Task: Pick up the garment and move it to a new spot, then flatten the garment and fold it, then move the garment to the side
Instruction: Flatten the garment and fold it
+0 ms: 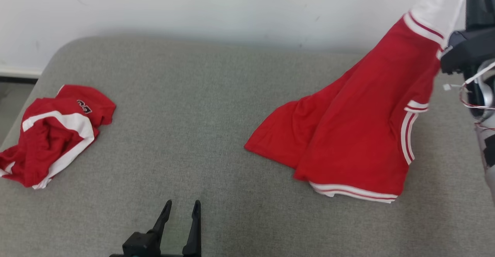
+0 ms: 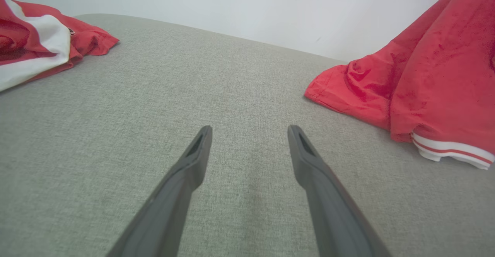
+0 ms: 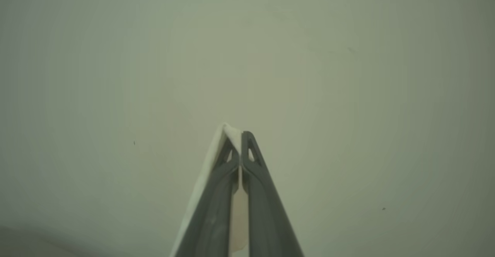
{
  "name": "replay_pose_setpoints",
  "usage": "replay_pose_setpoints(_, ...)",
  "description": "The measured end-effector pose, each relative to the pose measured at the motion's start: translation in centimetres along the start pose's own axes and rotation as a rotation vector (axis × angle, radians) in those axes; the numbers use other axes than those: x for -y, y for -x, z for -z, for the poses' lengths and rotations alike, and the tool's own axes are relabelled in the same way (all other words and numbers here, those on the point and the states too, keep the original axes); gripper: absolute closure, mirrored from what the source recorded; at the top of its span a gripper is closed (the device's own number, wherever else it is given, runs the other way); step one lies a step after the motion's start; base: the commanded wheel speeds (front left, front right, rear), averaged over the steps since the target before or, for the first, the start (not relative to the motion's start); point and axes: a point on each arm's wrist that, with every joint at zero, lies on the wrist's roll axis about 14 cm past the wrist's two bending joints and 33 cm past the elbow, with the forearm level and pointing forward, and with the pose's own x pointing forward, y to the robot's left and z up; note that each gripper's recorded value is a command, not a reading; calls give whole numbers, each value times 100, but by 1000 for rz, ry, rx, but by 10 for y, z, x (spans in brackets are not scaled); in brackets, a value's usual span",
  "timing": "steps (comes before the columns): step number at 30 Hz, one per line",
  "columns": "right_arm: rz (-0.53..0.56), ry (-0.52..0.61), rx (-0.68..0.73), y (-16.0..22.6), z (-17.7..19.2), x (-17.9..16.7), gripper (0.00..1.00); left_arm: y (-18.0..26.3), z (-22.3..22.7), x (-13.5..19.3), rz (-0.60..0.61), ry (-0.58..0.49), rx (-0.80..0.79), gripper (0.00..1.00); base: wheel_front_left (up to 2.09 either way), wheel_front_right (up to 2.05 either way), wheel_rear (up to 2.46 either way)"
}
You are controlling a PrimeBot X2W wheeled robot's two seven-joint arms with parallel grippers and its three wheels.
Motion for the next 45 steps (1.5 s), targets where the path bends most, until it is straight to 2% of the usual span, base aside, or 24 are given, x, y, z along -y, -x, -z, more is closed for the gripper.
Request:
replay_pose_setpoints(3,52,12,-120,3,48,20,100,-7,4,0,-2,-2,-16,0,0,0,0)
replay_pose_setpoints(10,171,54,-311,4,123,62,100,-18,20,-8,-30,11,-66,0,0,0,0)
replay_pose_setpoints(11,177,49,-350,8,138,62,59,-18,21,-11,-40,12,-70,0,0,0,0)
replay_pose_setpoints(12,173,50,-378,10,149,58,59,-18,23,-13,-47,14,-76,0,0,0,0)
replay_pose_setpoints(13,165,45,-392,10,158,53,0,-17,25,-15,-56,14,-82,0,0,0,0)
replay_pose_setpoints(18,134,-6,-450,23,191,23,0,-16,29,-23,-85,15,-93,0,0,0,0)
replay_pose_setpoints(25,113,-59,-460,54,195,0,0,-15,21,-24,-87,9,-71,0,0,0,0)
replay_pose_setpoints(36,139,-235,-516,168,192,-35,0,-4,15,-12,-45,15,-48,0,0,0,0)
replay_pose_setpoints(37,143,-249,-536,187,192,-37,0,-2,16,-9,-32,11,-52,0,0,0,0)
replay_pose_setpoints(45,118,-311,-618,241,196,-65,0,1,18,0,4,-2,-55,0,0,0,0)
